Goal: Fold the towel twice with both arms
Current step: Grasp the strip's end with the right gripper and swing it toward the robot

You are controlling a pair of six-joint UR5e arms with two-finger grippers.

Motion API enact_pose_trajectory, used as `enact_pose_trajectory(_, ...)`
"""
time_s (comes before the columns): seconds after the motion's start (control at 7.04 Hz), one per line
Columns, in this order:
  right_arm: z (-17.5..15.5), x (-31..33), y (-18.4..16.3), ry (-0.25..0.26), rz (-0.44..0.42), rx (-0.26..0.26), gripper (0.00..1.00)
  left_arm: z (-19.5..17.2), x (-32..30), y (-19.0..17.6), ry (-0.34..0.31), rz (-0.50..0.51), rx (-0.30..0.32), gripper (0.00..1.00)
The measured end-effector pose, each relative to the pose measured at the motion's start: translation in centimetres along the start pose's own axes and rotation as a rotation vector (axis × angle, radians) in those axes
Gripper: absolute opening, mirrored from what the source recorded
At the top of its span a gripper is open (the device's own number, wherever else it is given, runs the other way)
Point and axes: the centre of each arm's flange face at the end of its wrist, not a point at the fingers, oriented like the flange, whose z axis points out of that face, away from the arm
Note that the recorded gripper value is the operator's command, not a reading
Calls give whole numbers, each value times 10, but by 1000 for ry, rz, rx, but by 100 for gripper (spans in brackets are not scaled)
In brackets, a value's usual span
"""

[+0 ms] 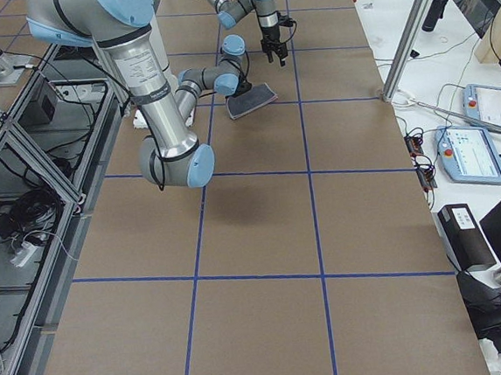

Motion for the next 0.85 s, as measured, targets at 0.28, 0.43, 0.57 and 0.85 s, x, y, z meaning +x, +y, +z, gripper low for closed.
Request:
enact_pose_trajectory(0.28,5,0,22,6,-1,-21,0,0,0,0,0,-3,-1,88)
enact_pose_trajectory(0.43,7,0,30,7,0,-28,0,-1,0,1,1,-3,-2,88)
enact_pose_trajectory(0.57,10,-2,36,9,-1,-31,64,-1,-1,1,-2,-3,-7,88)
enact_pose_trajectory(0.85,12,-7,42,5,-12,-34,100,-4,-11,1,-9,-4,-27,88)
